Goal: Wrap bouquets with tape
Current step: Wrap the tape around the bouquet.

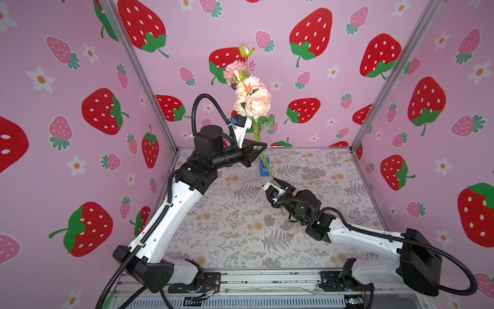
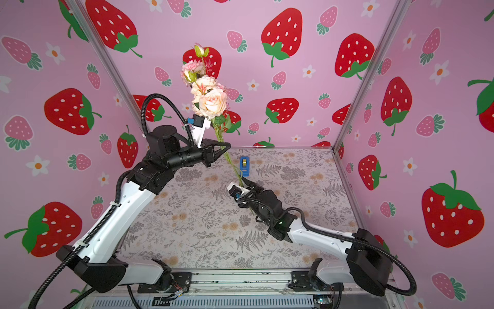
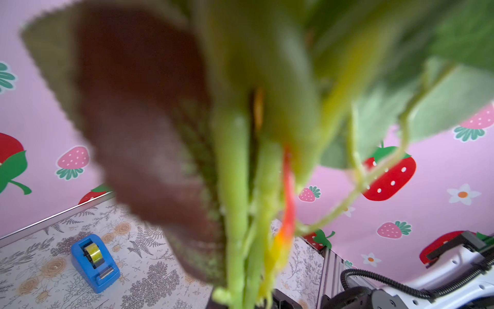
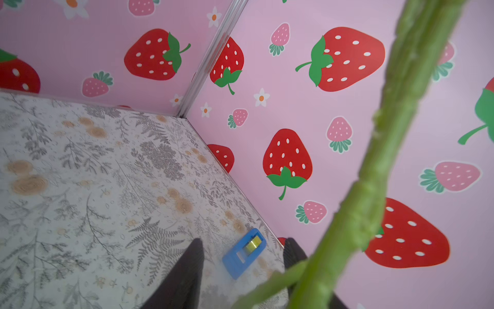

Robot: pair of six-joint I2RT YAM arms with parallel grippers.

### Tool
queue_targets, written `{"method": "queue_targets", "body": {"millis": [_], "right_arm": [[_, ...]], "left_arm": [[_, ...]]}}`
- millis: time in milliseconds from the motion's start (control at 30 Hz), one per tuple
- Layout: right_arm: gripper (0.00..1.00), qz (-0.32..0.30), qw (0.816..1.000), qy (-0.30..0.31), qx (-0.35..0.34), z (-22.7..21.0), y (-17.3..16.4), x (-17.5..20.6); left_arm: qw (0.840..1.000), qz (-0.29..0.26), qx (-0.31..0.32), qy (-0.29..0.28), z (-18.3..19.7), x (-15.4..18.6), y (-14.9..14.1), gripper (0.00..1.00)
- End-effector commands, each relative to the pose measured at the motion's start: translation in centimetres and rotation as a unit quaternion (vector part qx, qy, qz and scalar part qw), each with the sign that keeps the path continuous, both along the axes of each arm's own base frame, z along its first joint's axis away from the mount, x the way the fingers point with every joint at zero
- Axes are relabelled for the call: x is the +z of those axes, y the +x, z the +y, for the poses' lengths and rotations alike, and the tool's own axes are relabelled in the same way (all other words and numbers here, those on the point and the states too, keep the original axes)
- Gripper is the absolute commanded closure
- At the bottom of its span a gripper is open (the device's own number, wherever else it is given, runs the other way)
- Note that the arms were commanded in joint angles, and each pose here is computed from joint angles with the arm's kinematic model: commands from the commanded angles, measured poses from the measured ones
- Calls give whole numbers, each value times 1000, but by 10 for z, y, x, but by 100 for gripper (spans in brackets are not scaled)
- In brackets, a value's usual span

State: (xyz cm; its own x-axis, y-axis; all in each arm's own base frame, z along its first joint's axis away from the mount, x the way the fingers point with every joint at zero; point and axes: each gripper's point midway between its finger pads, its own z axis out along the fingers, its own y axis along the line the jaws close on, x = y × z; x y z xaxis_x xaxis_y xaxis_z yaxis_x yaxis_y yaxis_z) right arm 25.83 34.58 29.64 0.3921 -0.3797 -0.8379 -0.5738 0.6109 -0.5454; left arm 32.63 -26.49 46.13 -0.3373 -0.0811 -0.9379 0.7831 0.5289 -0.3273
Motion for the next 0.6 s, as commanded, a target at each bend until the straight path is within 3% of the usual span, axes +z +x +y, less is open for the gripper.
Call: {"method": "queue_targets", "body": {"millis": [0, 100, 300, 500, 567], "right_arm": [[27, 44, 997, 54, -26, -2, 12, 11], [21, 55, 995, 79, -17, 3, 12, 23], [20, 88, 988, 127, 13, 17, 10, 47], [18, 103, 984, 142, 14, 25, 16, 57], [22, 101, 985, 137, -8, 24, 24, 55]], "left_arm": [[999, -30, 33, -23, 14, 22, -2, 100], [997, -32, 64, -26, 20, 18, 3, 100], [994, -43, 101, -28, 25, 13, 8, 100], [994, -46, 98, -23, 21, 12, 9, 100], [994, -48, 94, -25, 20, 14, 7, 100]]}}
